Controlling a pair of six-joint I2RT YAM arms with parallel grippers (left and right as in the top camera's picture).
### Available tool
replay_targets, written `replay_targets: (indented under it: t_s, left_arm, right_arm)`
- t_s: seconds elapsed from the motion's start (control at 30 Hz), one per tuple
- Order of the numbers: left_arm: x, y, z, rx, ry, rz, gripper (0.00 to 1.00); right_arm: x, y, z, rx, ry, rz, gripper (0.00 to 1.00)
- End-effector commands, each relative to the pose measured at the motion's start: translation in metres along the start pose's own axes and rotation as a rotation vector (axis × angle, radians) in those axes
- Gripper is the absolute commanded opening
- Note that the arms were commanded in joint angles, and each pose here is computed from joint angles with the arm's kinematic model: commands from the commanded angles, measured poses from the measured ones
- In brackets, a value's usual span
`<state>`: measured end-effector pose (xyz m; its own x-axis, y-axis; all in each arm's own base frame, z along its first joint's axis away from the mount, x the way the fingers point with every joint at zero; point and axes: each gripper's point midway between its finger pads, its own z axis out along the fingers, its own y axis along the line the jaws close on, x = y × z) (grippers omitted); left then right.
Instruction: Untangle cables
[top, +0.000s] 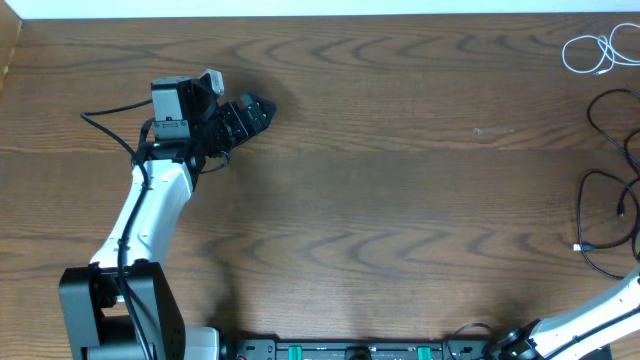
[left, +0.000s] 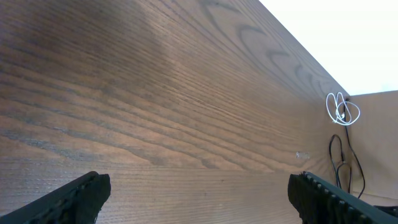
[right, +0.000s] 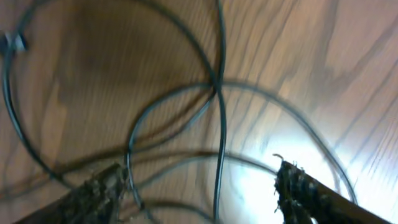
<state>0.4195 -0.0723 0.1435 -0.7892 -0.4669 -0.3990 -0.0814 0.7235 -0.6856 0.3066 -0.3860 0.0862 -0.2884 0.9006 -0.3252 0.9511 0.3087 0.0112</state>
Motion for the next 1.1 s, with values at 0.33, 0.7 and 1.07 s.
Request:
replay_targets:
  t_s: [0.33, 0.7, 1.07]
  left_arm:
    - [-0.003, -0.001, -0.001, -0.003, -0.010, 0.024, 0.96]
    - [-0.003, -0.001, -0.001, -0.003, -0.010, 0.024, 0.96]
    - [-0.003, -0.001, -0.001, -0.003, -0.010, 0.024, 0.97]
  right_arm:
    - [0.078, 0.153, -0.134, -0.628, 0.045, -0.703, 0.84]
    - [0.210, 0.216, -0.279, -0.782, -0.101, -1.184, 0.99]
    - [0.313, 0.202, -0.364, -0.926, -0.081, -1.373, 0.99]
